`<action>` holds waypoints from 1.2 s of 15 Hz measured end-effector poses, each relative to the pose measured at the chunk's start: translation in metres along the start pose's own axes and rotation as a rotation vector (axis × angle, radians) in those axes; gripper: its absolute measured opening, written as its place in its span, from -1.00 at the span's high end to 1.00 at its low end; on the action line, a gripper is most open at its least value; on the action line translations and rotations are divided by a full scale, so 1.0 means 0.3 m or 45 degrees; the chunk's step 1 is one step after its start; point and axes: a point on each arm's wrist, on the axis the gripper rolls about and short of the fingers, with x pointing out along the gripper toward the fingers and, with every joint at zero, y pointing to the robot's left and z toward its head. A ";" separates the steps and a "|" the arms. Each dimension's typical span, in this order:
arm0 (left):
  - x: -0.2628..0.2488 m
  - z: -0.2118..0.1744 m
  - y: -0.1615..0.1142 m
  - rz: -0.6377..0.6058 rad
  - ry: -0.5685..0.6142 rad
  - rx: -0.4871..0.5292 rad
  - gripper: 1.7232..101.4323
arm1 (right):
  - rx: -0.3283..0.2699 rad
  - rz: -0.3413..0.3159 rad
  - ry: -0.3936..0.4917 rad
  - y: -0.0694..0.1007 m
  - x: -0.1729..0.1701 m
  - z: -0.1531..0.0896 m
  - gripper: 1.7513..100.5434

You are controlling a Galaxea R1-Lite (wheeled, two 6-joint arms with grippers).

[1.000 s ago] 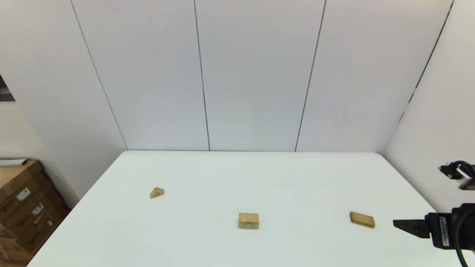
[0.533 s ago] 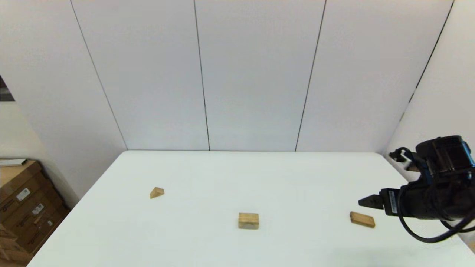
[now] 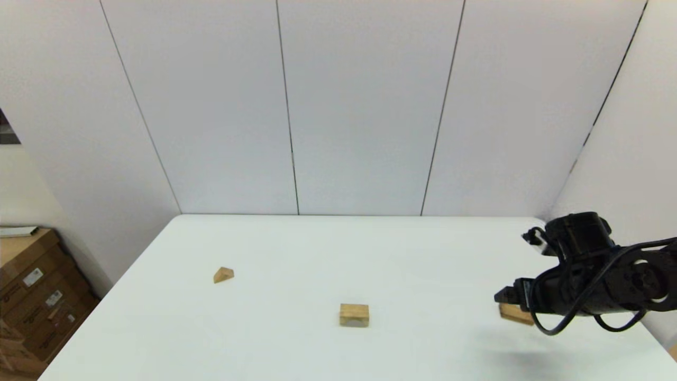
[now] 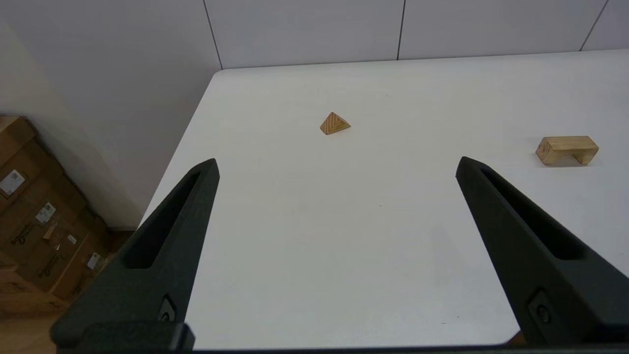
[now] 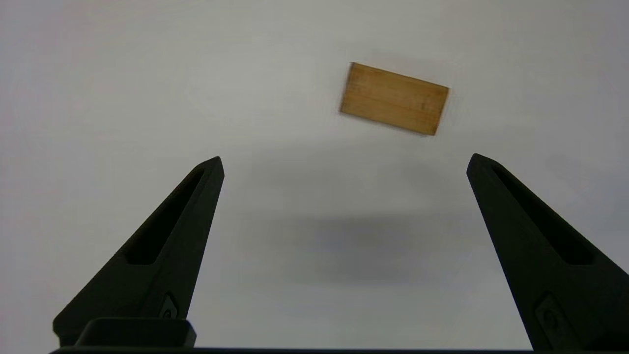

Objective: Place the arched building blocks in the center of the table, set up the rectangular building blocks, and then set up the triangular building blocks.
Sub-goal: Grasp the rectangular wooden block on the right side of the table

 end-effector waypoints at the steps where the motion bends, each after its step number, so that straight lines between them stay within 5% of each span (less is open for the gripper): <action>1: 0.000 0.000 0.000 0.000 0.000 0.000 -0.93 | 0.021 -0.005 0.014 0.000 0.011 -0.003 -0.95; 12: 0.000 0.000 0.000 0.000 0.000 -0.001 -0.93 | 0.127 -0.027 0.017 -0.016 0.083 0.003 -0.95; 18: 0.000 0.000 0.000 0.000 0.000 -0.001 -0.93 | 0.144 -0.120 0.032 -0.029 0.119 0.005 -0.95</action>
